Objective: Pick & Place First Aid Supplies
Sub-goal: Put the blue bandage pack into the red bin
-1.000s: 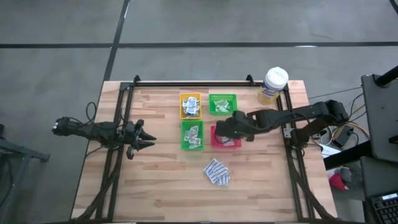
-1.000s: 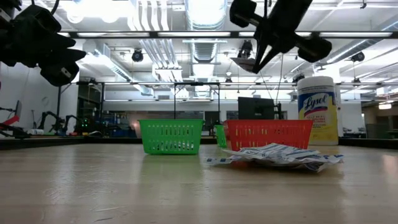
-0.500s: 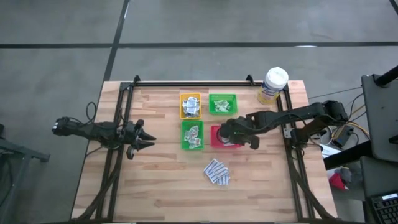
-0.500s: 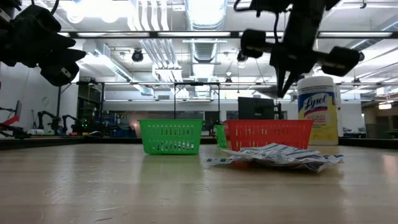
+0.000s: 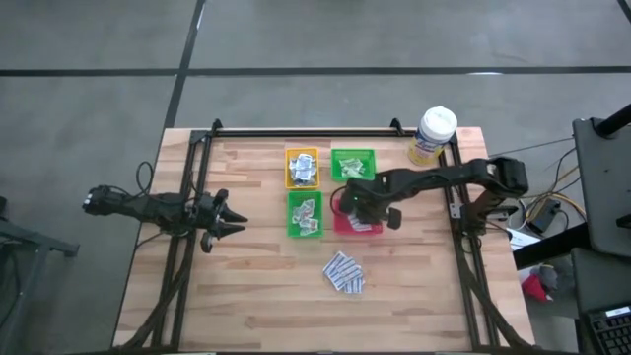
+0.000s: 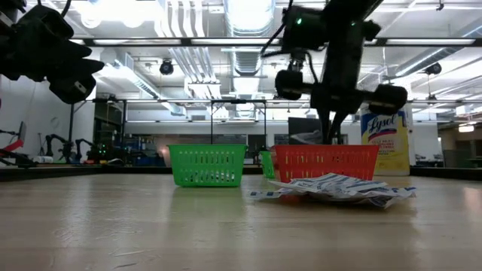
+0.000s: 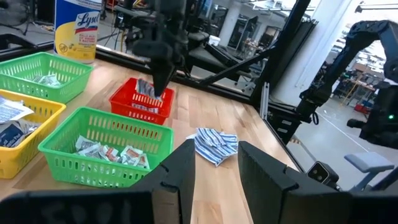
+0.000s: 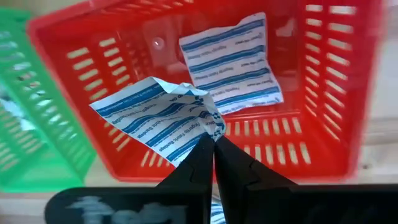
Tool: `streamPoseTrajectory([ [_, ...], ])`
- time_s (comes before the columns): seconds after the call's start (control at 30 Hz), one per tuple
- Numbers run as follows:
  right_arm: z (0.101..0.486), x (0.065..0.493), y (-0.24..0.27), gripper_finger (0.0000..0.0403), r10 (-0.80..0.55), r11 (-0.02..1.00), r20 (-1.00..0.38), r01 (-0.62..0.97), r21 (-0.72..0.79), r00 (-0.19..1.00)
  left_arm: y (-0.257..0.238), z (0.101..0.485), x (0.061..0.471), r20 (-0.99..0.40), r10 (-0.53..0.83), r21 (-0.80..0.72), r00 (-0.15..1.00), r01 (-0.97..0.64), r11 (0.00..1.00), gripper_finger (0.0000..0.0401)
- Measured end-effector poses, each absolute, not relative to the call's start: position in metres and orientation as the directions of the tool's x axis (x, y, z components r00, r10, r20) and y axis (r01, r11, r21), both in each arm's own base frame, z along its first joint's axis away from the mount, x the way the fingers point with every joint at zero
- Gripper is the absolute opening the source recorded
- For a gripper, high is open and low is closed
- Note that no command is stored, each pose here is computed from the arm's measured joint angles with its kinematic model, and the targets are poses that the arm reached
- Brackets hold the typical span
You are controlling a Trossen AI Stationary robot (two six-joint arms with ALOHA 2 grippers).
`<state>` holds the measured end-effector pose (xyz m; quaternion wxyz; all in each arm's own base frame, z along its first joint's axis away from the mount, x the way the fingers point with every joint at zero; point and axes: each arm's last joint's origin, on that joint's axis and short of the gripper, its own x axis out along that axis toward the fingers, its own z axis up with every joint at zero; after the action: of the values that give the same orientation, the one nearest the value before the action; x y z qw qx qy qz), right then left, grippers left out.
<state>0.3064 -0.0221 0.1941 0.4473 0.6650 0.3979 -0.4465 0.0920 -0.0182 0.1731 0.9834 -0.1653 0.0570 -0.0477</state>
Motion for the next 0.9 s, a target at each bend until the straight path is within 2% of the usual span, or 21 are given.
streamPoseTrajectory([
  [0.27, 0.181, 0.320, -0.038, 0.0008, 0.160, -0.232, -0.953, 0.948, 0.218, 0.258, -0.018, 0.173, 0.092, -0.096, -0.113, -0.329, 0.989, 0.076, 0.941, 0.0115],
  [0.57, 0.180, 0.317, -0.045, 0.0009, 0.156, -0.232, -0.954, 0.949, 0.215, 0.255, -0.018, 0.173, 0.092, -0.096, -0.113, -0.329, 0.989, 0.076, 0.941, 0.0115],
  [0.9, 0.177, 0.316, -0.044, 0.0009, 0.169, -0.167, -0.954, 0.961, 0.220, 0.248, -0.018, 0.173, 0.092, -0.096, -0.113, -0.324, 0.989, 0.076, 0.943, 0.0115],
])
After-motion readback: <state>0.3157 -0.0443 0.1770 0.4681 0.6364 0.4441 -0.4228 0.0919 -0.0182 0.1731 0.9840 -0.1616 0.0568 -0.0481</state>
